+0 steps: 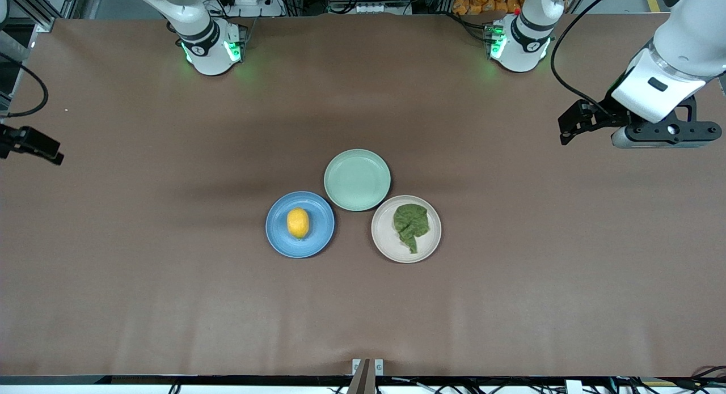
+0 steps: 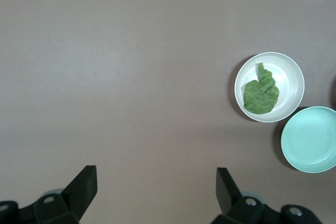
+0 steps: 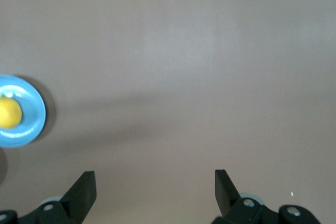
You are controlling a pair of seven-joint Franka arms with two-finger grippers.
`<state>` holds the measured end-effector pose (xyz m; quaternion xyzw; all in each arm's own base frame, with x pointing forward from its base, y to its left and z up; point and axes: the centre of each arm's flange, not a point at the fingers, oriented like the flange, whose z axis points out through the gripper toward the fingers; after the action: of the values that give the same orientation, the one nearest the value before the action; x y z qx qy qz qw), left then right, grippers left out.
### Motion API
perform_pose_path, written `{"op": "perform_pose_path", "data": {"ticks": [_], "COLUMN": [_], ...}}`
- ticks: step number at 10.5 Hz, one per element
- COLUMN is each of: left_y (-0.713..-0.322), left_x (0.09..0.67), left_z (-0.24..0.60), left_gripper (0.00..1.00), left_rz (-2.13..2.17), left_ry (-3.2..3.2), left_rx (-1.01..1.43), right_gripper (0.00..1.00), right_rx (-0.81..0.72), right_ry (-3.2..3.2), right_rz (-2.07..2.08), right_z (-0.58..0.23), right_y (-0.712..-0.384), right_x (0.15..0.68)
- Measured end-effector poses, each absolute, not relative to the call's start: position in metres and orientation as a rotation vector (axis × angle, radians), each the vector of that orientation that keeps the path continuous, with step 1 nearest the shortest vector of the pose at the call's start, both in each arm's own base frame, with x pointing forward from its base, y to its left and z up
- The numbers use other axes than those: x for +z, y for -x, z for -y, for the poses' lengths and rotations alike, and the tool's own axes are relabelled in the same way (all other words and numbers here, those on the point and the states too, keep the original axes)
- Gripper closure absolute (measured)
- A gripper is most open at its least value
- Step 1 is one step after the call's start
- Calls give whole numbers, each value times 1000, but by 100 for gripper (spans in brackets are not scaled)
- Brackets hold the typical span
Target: Place lemon and lettuce in plates
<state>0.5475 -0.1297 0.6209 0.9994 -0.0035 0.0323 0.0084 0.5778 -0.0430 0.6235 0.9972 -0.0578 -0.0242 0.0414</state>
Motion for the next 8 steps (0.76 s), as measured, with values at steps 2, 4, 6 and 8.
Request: {"op": "perform_pose_path", "data": {"ticks": [2, 4, 6, 8], "left_y": [-547, -547, -547, -547], "left_x": [621, 621, 621, 621], "left_z": [130, 130, 130, 130], "left_gripper": [0, 0, 0, 0], "left_rz": [11, 11, 11, 11], "left_ry": [-3123, -3123, -3123, -3123], "left_rx": [100, 100, 100, 100], "right_gripper": [0, 0, 0, 0], "right_rx": [-167, -131, -91, -64], "right_ry": [-3049, -3051, -3054, -3055], "right_rz": [180, 171, 166, 164], "right_z": [43, 40, 40, 40], "right_y": [-572, -574, -573, -569], "right_x": [617, 618, 613, 612]}}
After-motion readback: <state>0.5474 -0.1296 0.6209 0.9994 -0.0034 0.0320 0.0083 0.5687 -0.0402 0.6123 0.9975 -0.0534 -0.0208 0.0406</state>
